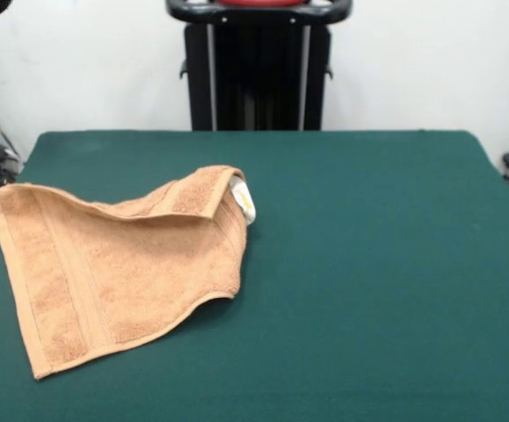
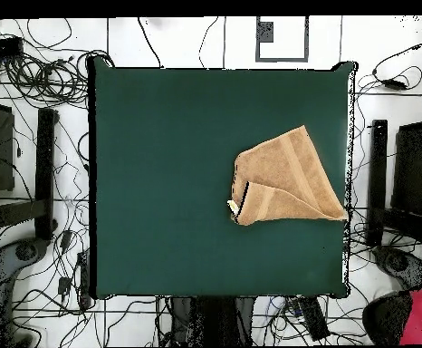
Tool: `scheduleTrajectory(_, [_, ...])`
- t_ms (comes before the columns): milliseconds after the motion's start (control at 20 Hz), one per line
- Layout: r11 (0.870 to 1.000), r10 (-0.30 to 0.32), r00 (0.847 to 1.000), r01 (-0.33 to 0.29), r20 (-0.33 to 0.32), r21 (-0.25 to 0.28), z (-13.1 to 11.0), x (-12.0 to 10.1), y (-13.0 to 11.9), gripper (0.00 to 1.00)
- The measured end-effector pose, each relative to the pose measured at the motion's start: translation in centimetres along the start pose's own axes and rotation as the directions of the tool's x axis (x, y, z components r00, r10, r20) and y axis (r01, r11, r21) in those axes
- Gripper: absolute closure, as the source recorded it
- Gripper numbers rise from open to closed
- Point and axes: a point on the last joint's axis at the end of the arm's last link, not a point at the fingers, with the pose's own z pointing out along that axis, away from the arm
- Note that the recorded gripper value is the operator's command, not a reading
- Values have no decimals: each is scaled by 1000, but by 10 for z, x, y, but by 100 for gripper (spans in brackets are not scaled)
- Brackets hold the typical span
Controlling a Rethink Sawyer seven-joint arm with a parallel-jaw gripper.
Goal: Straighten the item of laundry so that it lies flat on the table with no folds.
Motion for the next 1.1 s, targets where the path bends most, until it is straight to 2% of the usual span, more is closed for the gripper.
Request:
scheduleTrajectory(100, [999,-13,999,15,48,-42,-4,-1,0,0])
scheduleTrajectory(150, [994,-23,993,35,118,-103,-11,0,-3,0])
scheduleTrajectory(200, [992,-23,990,40,138,-121,-13,1,-4,0])
scheduleTrajectory(500, [982,-30,977,68,210,-179,-27,2,-6,0])
scheduleTrajectory(1100, [981,-93,958,134,272,-140,-83,-17,2,0])
